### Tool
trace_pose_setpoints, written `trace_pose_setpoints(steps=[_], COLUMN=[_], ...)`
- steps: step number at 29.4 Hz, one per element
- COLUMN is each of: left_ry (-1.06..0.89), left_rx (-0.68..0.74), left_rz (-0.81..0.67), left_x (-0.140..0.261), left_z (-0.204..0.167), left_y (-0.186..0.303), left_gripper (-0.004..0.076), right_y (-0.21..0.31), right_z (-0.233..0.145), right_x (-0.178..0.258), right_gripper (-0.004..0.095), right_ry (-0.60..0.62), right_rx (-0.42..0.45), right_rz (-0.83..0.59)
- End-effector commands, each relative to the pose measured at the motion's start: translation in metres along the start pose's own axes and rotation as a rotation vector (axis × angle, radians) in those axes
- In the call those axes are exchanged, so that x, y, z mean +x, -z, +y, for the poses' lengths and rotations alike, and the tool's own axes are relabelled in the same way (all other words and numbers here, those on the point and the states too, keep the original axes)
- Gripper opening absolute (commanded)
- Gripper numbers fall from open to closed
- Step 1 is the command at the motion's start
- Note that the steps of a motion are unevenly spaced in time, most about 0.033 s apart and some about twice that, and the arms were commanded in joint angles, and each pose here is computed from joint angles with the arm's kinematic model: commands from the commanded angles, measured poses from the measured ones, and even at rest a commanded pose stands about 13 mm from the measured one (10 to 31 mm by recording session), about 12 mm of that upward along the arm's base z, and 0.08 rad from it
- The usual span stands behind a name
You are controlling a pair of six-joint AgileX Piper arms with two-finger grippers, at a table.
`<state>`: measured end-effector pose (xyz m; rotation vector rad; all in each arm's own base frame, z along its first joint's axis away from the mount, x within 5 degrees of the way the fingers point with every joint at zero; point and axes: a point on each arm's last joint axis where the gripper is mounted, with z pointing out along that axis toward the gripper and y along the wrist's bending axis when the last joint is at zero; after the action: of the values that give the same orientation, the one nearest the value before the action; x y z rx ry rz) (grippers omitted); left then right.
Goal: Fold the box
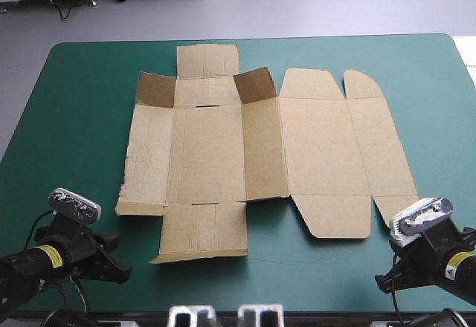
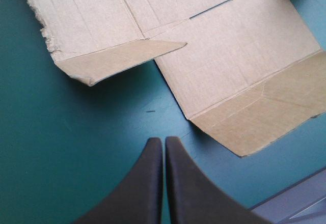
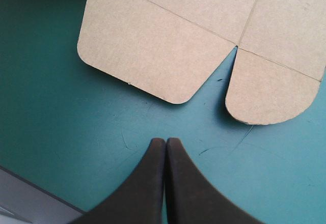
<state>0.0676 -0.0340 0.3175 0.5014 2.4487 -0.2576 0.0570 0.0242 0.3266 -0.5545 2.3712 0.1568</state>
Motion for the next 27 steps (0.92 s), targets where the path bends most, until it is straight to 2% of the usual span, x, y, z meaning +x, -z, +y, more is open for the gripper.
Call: trace_pose_setpoints(steps=[1, 27], left_ry=[0.012, -0.018], left_rx=[0.023, -0.019], left_rz=[-0.061, -0.089], left_x=[-0.0089, -0.0115], left_z=[-0.0026, 0.0012], left_y=[0.0050, 0.0052], left_gripper=[0.0006, 0.0006], right_y=[0.0028, 0.0028], right_z=[-0.0014, -0.0015], right_x=[-0.0096, -0.0103], right_gripper=[-0.0024, -0.0024], right_ry=[0.011, 0.010], right_rx=[0.012, 0.013], right_rz=[-0.054, -0.062])
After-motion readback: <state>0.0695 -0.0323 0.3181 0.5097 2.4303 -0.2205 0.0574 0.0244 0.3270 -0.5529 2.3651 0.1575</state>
